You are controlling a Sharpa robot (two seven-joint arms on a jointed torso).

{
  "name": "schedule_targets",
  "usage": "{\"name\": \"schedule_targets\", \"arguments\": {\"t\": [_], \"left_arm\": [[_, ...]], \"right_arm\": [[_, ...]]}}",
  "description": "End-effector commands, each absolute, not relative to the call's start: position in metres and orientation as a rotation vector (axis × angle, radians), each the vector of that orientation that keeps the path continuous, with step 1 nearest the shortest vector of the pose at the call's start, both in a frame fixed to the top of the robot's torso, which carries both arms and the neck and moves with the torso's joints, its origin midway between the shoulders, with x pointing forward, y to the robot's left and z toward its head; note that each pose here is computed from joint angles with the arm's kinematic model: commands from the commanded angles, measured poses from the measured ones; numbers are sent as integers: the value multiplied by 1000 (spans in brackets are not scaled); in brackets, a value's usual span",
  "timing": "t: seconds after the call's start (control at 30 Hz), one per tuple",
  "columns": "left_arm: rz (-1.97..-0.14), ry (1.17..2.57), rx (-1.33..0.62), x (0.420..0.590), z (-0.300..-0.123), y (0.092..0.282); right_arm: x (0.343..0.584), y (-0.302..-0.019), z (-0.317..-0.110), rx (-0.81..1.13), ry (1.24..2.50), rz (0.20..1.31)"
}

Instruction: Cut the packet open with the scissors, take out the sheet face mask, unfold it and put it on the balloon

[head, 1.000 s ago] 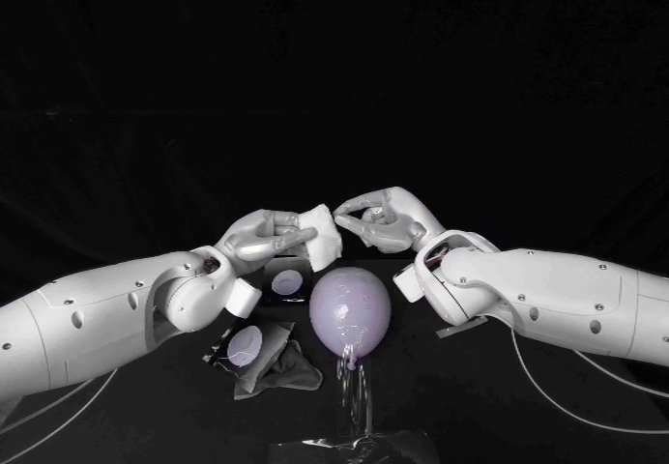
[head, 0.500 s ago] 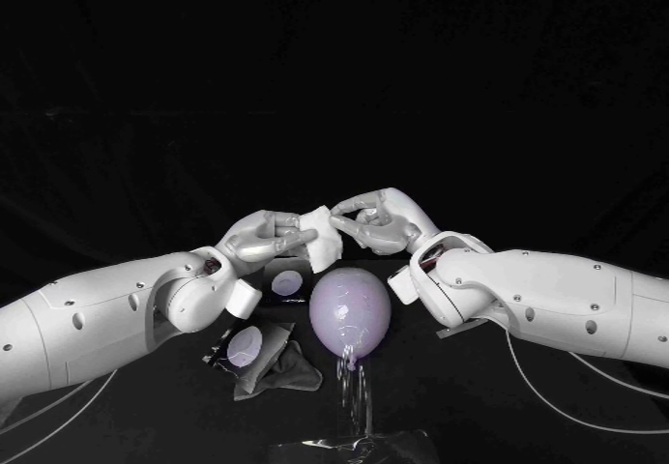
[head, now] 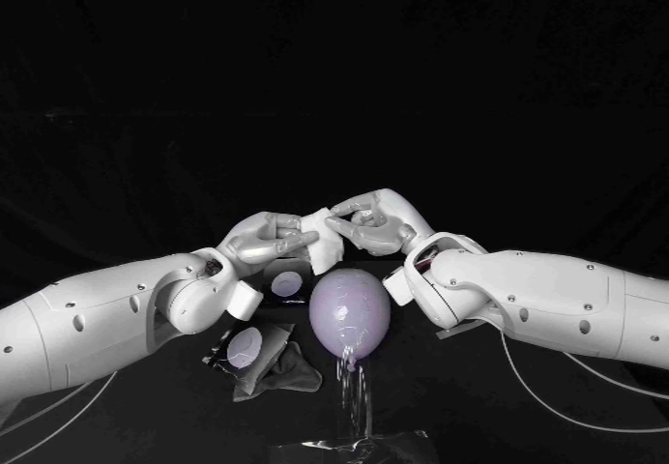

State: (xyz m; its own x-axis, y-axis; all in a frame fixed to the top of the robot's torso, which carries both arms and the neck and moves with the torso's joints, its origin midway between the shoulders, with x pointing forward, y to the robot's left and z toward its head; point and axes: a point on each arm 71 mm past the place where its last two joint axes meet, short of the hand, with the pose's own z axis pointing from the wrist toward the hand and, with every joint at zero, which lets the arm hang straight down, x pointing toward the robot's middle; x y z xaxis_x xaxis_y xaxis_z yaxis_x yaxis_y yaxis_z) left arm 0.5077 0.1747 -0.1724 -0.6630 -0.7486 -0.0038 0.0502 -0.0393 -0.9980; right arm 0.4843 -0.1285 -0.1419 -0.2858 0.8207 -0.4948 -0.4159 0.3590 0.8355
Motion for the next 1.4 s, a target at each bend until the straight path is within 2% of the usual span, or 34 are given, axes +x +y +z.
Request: {"name": "schedule_targets", "arguments": {"t": [0.03,0.9,1.4], "left_arm": [[-1769,1650,-737,507,-171,172],[-1687,1628,-836,510,-173,177],[-1542,1716,-966,513,-184,187]], "right_arm": [[484,-127,-141,380,1384,1254],[485,-135,-137,422,1314,1191],[492,-145,-134,447,1294,1161]]}}
